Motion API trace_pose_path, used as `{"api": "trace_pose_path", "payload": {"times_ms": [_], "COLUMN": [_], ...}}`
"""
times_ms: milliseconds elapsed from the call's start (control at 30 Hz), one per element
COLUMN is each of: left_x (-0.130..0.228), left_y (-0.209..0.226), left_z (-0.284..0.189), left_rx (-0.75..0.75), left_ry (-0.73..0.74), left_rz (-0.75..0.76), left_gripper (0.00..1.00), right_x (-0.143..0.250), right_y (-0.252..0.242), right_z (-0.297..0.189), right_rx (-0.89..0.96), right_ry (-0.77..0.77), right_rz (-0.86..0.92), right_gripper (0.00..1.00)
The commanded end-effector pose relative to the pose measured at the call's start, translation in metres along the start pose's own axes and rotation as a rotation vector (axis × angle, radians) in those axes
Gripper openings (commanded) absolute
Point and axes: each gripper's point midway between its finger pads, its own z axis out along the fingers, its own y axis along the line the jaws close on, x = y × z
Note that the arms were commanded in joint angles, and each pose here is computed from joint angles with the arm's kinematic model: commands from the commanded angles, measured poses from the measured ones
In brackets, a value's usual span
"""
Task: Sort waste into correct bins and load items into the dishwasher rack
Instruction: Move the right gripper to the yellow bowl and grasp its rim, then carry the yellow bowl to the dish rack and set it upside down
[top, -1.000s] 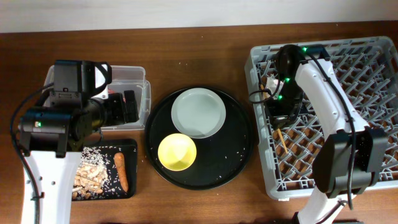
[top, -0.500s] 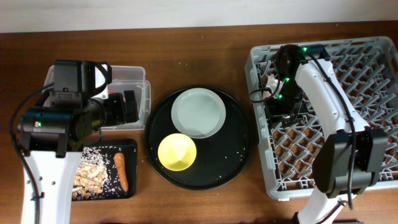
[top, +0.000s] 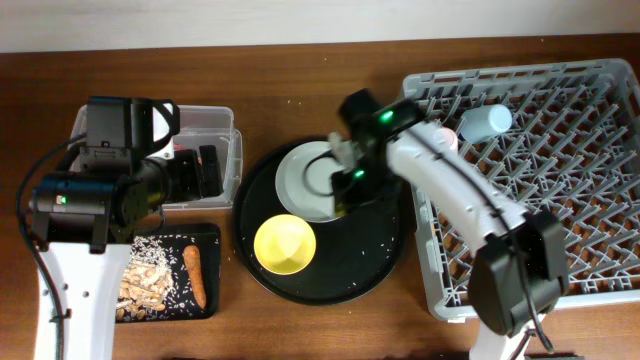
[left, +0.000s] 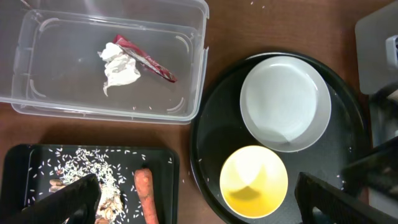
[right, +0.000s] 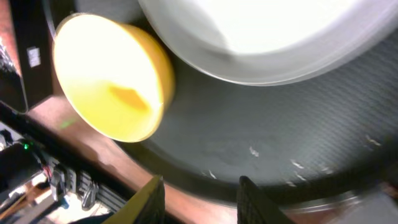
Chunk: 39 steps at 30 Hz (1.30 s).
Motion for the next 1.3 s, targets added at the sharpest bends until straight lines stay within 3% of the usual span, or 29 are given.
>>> {"api": "trace_pose_path", "payload": {"times_ms": [0, 133, 233, 533, 733, 867, 1000, 1267], "left_x": [-0.001, -0.001, -0.001, -0.001, -0.001, -0.001, -0.001, -0.001], "left_y": [0.002, 0.002, 0.002, 0.002, 0.002, 0.002, 0.002, 0.002], "left_z": [0.0, 0.0, 0.0, 0.0, 0.0, 0.0, 0.0, 0.0], "left_rx": [-0.007, -0.007, -0.007, -0.007, -0.007, -0.007, -0.007, -0.007], "left_ry": [-0.001, -0.001, -0.001, -0.001, -0.001, -0.001, -0.001, -0.001], "left_rz": [-0.017, -0.017, -0.017, -0.017, -0.017, -0.017, -0.017, -0.017], "left_gripper": [0.99, 0.99, 0.99, 0.99, 0.99, 0.99, 0.99, 0.99], "right_x": [0.008, 0.012, 0.008, 0.001, 0.007, 0.009, 0.006, 0.0], "right_y": [0.04, 0.06, 0.051, 0.054, 0.094, 0.119, 0.114, 0.12], "right_z": [0.034, 0.07, 0.072, 0.073, 0.075, 0.084, 0.105, 0.13], "right_rx": [-0.018, 0.024, 0.109, 0.119, -0.081, -0.094, 0.035, -0.01], "right_ry": [0.005, -0.021, -0.048, -0.082, -0.058, -0.09, -0.162, -0.244], "right_rz": [-0.032, -0.142, -0.16, -0.179, -0.215, -0.295, -0.268, -0.322], "right_gripper": [0.37, 0.37, 0.37, 0.38, 0.37, 0.37, 0.37, 0.41]}}
